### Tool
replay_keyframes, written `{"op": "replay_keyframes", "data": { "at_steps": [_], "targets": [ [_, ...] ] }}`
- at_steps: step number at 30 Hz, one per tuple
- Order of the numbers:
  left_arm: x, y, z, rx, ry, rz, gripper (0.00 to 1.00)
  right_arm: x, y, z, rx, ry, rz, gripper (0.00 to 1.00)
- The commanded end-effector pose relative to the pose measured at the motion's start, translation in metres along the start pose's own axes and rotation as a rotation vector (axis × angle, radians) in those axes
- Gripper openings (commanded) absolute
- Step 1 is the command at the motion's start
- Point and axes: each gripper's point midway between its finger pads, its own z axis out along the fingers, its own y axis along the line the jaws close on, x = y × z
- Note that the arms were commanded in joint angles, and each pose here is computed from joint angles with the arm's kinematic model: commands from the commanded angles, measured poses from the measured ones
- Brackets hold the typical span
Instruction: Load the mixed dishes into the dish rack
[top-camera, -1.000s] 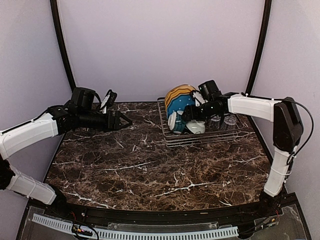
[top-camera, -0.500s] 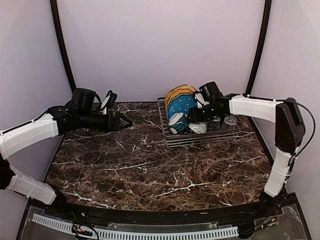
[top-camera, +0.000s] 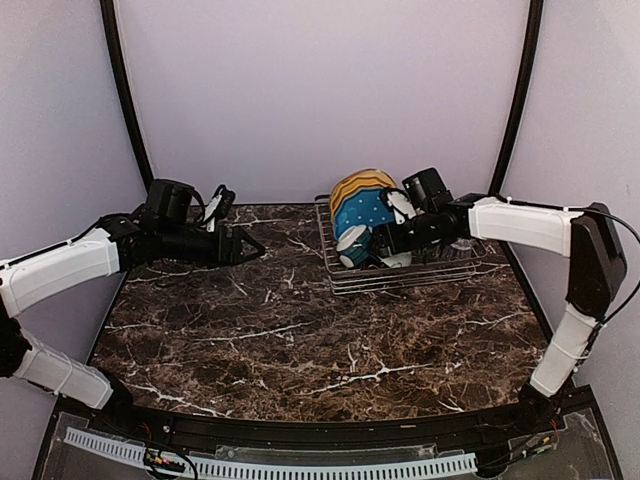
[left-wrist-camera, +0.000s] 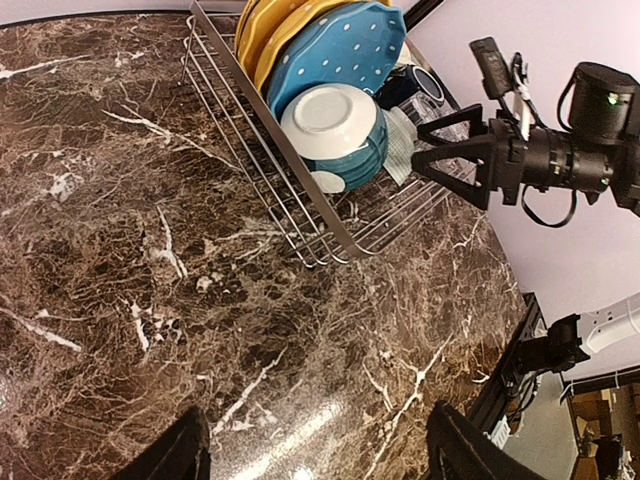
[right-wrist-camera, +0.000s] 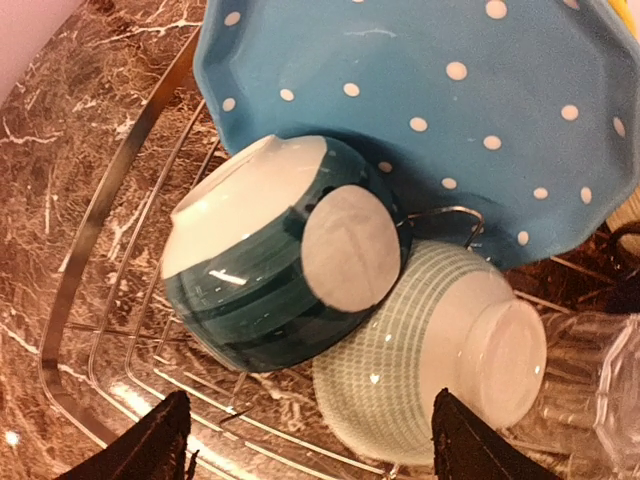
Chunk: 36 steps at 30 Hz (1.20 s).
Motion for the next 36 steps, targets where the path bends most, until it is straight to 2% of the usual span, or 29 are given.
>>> {"op": "replay_keyframes", "data": {
  "at_steps": [1,4,5,9,10,14,17,21,25,36],
  "targets": [
    [-0.001,0.017,-0.001,-0.089,-0.019,0.031,0.75,-0.022,0.01,-0.042,-0.003,-0.124,-0.065,0.87],
    [-0.006,0.031,-0.01,-0.19,-0.045,0.06,0.77,-0.027,0.001,-0.069,0.058,-0.175,-0.066,0.96],
    [-0.012,0.038,-0.016,-0.246,-0.076,0.078,0.8,-0.027,-0.004,-0.078,0.079,-0.186,-0.064,0.98],
    [-0.028,0.063,-0.051,-0.459,-0.187,0.116,0.97,-0.029,-0.014,-0.124,0.13,-0.245,-0.058,0.99],
    [-0.033,0.072,-0.061,-0.526,-0.221,0.126,0.98,-0.031,-0.015,-0.136,0.138,-0.271,-0.056,0.99],
    [-0.049,0.076,-0.101,-0.63,-0.375,0.165,0.99,-0.034,-0.019,-0.182,0.164,-0.379,-0.073,0.99],
    [-0.059,0.068,-0.126,-0.637,-0.489,0.185,0.99,-0.034,-0.016,-0.213,0.16,-0.47,-0.097,0.99],
    [-0.069,0.05,-0.141,-0.58,-0.575,0.268,0.99,-0.029,-0.014,-0.237,0.152,-0.555,-0.114,0.99],
    [-0.068,0.038,-0.142,-0.536,-0.571,0.353,0.99,-0.025,-0.014,-0.247,0.151,-0.595,-0.129,0.99],
    [-0.064,0.039,-0.139,-0.525,-0.576,0.365,0.99,-0.024,-0.014,-0.242,0.154,-0.593,-0.146,0.99]
  ]
}}
